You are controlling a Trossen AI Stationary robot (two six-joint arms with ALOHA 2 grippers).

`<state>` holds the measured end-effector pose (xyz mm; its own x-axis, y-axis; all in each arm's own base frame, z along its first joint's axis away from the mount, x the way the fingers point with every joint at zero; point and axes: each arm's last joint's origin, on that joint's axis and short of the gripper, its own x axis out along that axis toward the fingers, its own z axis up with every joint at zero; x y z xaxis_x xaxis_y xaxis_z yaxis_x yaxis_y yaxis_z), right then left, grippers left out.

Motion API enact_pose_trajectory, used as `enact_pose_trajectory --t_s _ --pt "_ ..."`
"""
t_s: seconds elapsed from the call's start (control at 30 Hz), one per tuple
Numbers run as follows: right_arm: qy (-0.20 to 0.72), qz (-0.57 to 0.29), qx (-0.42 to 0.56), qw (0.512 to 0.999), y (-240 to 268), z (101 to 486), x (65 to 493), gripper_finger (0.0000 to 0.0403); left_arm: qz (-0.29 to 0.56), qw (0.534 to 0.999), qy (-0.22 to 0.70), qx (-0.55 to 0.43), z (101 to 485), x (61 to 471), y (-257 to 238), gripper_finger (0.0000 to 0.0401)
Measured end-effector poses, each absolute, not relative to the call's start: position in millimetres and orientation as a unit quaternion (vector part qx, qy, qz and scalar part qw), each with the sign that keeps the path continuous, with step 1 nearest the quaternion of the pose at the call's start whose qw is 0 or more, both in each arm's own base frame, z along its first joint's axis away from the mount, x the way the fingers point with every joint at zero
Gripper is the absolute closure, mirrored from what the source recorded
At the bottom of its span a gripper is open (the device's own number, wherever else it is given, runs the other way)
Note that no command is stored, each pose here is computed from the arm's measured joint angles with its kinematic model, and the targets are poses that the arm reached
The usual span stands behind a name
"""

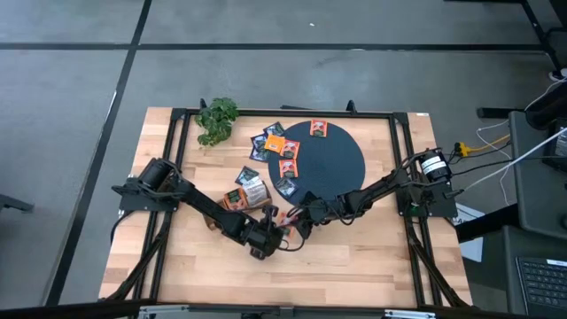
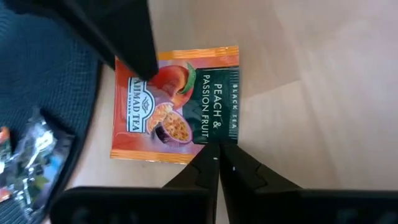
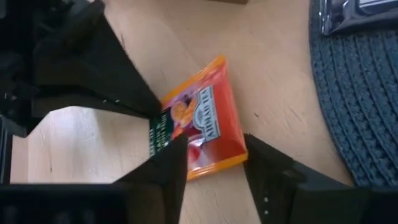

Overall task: Pick & Place Tea
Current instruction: Put the orange tea bag into the middle section of the wooden organizer

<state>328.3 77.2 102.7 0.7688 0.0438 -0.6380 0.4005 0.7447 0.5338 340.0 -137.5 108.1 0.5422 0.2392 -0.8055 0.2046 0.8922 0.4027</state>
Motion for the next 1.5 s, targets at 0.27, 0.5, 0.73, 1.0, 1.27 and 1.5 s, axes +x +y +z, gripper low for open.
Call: enact_pose_trajectory --t_s 0.27,0.5,0.73,1.0,1.27,1.5 --pt "0.333 -0.075 0.327 0.881 78.7 103.1 328.5 0.0366 0.049 0.854 0.468 0.222 109.2 341.0 -135.5 0.0391" --pt "0.331 -0.063 0.302 0.892 78.9 103.9 329.1 0.0395 0.061 0.860 0.471 0.186 116.0 336.1 -137.7 0.0392" --pt "0.332 -0.054 0.276 0.900 78.6 107.6 328.2 0.0398 0.128 0.857 0.482 0.128 142.6 313.4 -139.7 0.0393" --pt "0.313 -0.044 0.234 0.920 77.1 129.4 324.8 0.0400 0.208 0.923 0.322 0.039 165.4 274.7 -153.2 0.0382" --pt "0.252 -0.065 0.188 0.947 77.7 166.2 317.2 0.0400 0.153 0.972 0.165 -0.074 181.2 263.9 -146.9 0.0370" --pt "0.158 -0.130 0.122 0.971 78.4 213.1 300.9 0.0400 0.167 0.979 0.042 -0.109 200.9 262.1 -117.0 0.0343"
